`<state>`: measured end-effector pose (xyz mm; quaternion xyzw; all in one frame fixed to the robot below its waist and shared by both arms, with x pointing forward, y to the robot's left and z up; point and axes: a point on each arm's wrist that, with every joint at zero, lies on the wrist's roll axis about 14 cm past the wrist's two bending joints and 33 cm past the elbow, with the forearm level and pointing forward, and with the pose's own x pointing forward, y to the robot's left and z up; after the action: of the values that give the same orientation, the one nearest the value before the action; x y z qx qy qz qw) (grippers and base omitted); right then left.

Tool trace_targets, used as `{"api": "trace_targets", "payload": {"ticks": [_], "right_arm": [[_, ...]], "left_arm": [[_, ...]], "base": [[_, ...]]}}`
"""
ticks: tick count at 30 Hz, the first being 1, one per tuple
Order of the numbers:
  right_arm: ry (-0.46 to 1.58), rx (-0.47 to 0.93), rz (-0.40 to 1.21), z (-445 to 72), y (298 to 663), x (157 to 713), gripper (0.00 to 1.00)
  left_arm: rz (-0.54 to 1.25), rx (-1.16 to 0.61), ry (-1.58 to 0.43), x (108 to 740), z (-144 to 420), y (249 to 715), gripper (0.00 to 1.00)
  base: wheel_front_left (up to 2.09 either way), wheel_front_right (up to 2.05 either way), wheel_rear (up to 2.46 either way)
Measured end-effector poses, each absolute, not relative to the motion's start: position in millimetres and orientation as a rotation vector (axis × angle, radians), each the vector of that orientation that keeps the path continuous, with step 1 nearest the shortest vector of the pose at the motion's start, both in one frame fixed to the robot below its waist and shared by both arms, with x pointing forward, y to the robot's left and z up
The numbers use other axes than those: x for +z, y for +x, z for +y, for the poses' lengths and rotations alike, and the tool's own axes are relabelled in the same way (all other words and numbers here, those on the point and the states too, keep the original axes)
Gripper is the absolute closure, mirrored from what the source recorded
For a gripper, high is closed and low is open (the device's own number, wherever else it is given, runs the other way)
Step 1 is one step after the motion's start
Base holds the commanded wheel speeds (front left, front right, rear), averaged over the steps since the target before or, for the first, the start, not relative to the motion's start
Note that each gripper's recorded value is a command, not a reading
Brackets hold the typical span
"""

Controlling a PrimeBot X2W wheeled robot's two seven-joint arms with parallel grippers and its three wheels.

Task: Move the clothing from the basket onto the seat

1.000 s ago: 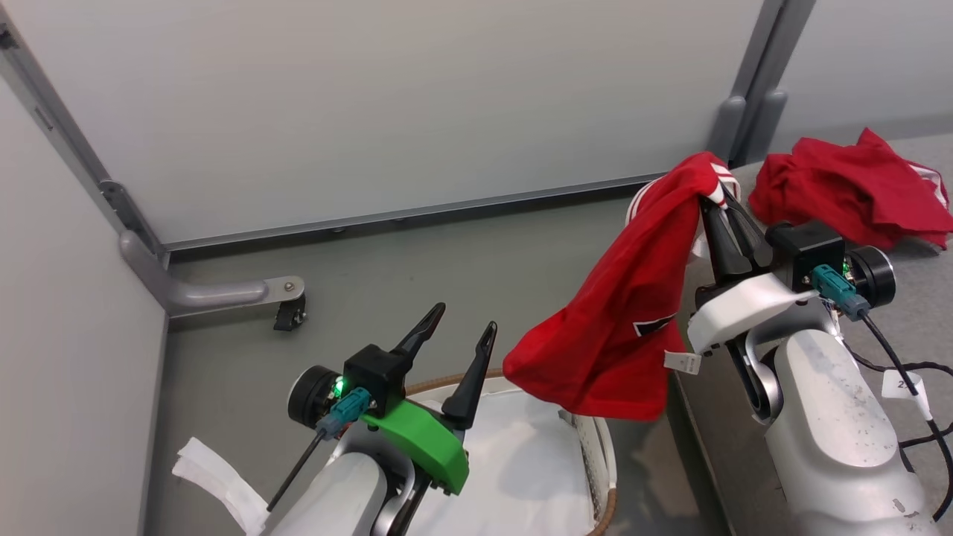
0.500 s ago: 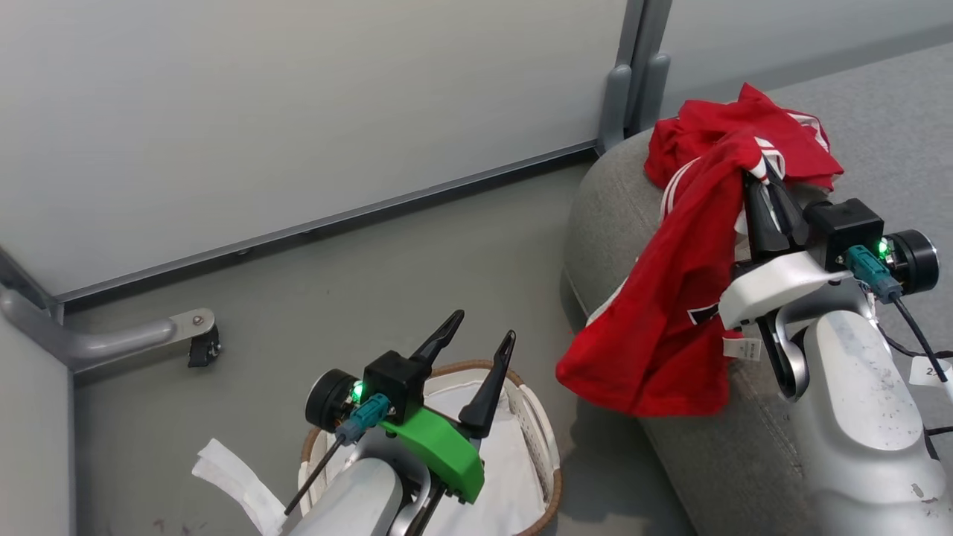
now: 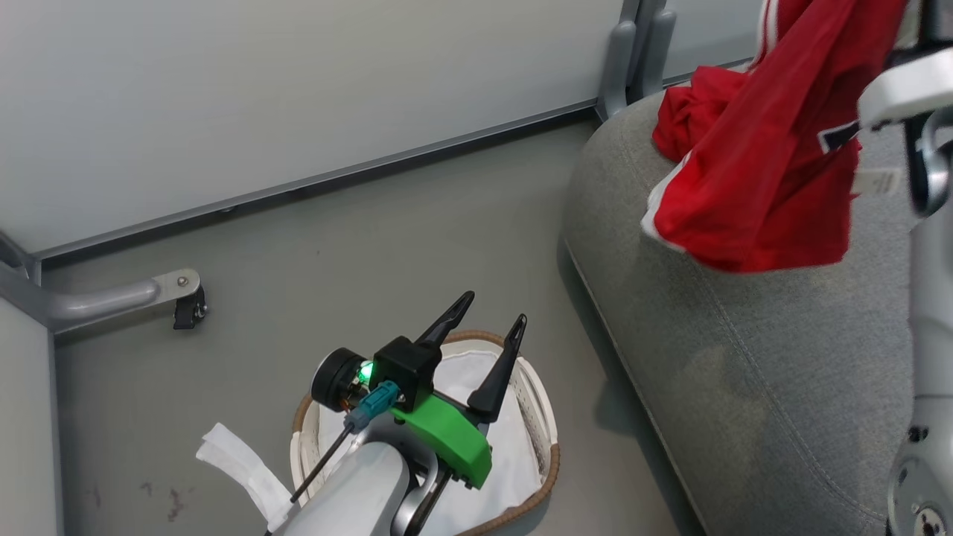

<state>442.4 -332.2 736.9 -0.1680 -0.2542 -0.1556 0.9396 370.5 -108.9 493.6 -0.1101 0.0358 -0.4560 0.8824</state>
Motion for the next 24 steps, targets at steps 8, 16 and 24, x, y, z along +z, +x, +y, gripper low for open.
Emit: {"api": "trace_targets", "payload": {"ticks": [8, 16, 24], "right_arm": [[-0.471, -0.470, -0.630, -381, 450, 821, 1.00], [-0.478, -0.569, -0.517, -424, 478, 796, 1.00], [-0.445, -0.581, -0.252, -448, 519, 668, 1.00]], "left_arm": [[0.071, -0.941, -0.230, 487, -104, 386, 0.00], [0.074, -0.927, -0.230, 474, -98, 411, 0.00], [0.129, -0.904, -0.231, 440, -90, 435, 0.00]], "base": [[0.00, 0.00, 0.00], [0.00, 0.00, 0.00], [0.00, 0.00, 0.00]]}}
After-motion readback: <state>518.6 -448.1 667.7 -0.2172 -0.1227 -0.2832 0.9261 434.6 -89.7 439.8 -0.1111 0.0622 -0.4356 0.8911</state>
